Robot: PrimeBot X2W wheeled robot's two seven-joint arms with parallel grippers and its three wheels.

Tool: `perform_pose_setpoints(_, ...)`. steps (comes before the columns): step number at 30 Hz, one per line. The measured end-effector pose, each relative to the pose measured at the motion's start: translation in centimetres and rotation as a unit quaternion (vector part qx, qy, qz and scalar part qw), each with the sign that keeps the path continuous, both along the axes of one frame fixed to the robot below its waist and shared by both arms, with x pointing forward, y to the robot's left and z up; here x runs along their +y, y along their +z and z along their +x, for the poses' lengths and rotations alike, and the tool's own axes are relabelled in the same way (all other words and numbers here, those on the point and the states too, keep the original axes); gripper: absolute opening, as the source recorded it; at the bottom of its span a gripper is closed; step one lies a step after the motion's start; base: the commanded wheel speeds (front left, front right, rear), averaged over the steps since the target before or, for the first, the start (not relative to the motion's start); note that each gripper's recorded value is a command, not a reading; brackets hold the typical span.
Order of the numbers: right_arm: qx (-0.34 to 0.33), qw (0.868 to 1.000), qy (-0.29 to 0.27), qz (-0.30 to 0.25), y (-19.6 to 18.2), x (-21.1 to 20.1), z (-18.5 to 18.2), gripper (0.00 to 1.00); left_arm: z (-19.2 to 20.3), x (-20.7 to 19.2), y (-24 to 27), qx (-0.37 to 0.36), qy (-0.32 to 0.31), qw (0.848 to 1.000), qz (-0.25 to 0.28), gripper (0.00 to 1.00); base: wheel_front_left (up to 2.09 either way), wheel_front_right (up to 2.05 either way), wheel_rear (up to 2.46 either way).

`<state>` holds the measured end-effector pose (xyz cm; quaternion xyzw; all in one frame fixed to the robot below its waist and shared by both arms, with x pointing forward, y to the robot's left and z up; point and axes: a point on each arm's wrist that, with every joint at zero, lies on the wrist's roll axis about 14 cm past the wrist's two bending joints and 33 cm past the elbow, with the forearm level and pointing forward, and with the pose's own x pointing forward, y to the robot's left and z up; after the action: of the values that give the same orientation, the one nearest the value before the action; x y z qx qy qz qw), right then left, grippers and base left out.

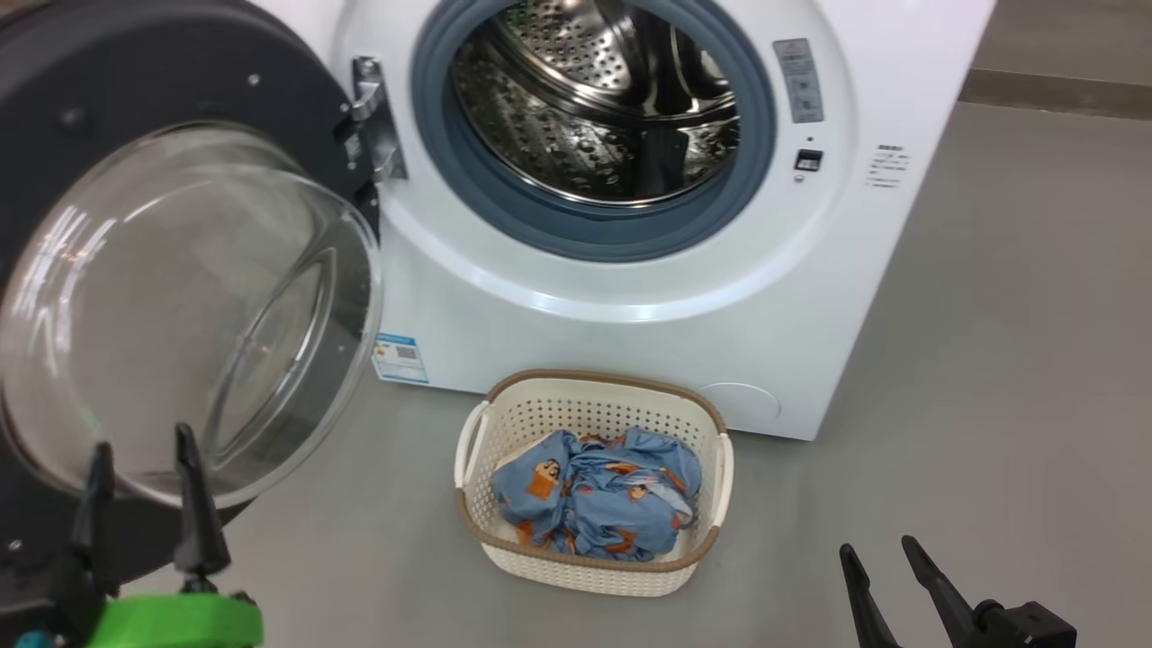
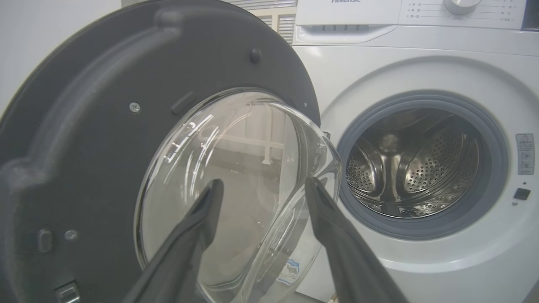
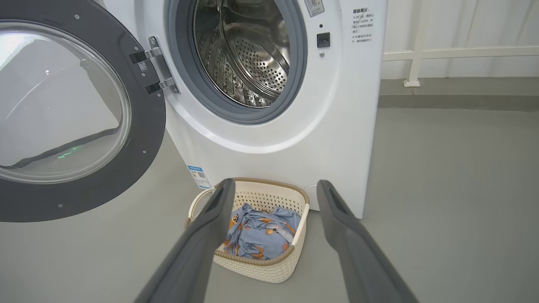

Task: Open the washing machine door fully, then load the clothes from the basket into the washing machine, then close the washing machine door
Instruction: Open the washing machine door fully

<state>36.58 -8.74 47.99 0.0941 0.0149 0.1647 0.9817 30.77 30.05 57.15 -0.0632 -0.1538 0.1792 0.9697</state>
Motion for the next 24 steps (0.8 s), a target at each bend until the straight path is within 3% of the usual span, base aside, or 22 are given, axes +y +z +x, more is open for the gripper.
perform_pose_setpoints(8,-0.006,0.999,-0.033,0.000,0.4,-2.2,-0.9,1.00,0.6,-4.0,-2.9,0.038,-0.069,0.997,-0.015,1.00,0.00,0.00,0.00)
perform_pose_setpoints(24,-0.005,0.996,-0.085,-0.002,0.3,-5.7,-2.4,1.00,1.9,-7.4,-6.9,0.100,-0.142,0.985,-0.013,1.00,0.00,0.00,0.00)
